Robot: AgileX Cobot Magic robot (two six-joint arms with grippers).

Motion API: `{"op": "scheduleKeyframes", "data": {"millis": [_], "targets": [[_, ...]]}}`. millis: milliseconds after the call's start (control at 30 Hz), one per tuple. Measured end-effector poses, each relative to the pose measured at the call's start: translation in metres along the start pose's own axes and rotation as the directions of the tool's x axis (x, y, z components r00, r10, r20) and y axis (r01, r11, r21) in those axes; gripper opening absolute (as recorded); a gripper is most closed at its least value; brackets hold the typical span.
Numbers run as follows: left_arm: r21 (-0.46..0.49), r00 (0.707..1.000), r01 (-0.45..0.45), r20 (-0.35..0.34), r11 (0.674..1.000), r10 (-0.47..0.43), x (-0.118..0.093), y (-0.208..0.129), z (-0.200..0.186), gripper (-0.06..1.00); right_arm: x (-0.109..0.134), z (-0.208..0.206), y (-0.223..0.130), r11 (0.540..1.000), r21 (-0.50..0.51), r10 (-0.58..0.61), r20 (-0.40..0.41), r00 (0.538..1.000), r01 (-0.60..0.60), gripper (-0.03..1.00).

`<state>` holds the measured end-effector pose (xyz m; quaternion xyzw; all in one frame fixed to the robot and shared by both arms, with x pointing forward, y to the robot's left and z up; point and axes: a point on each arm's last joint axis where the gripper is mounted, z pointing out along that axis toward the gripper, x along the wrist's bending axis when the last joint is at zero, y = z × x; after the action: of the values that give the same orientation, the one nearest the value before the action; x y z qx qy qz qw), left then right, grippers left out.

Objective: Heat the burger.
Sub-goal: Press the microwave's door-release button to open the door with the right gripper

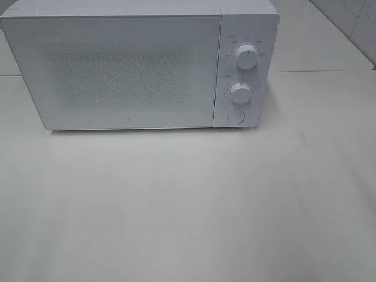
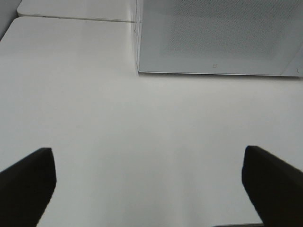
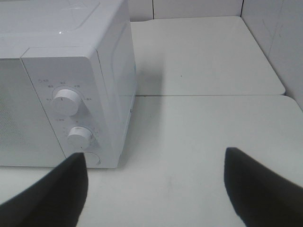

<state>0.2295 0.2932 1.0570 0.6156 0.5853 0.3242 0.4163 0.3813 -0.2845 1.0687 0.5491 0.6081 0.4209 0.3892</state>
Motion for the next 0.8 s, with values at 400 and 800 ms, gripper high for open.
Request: {"op": "scheduleKeyframes", "data": {"millis": [400, 800], "targets": [[0.0, 1.0, 0.0, 0.0, 1.0, 0.0, 0.0, 0.0, 0.0, 0.99, 0.004, 0.062, -0.031, 0.999, -0.054, -0.01, -0.037, 0.999, 0.008, 0.76], [0.0, 1.0, 0.0, 0.0, 1.0, 0.0, 0.0, 0.0, 0.0, 0.99, 0.0, 0.102, -0.068, 0.992, -0.128, 0.0, 0.051, 0.999, 0.007, 0.76]]}}
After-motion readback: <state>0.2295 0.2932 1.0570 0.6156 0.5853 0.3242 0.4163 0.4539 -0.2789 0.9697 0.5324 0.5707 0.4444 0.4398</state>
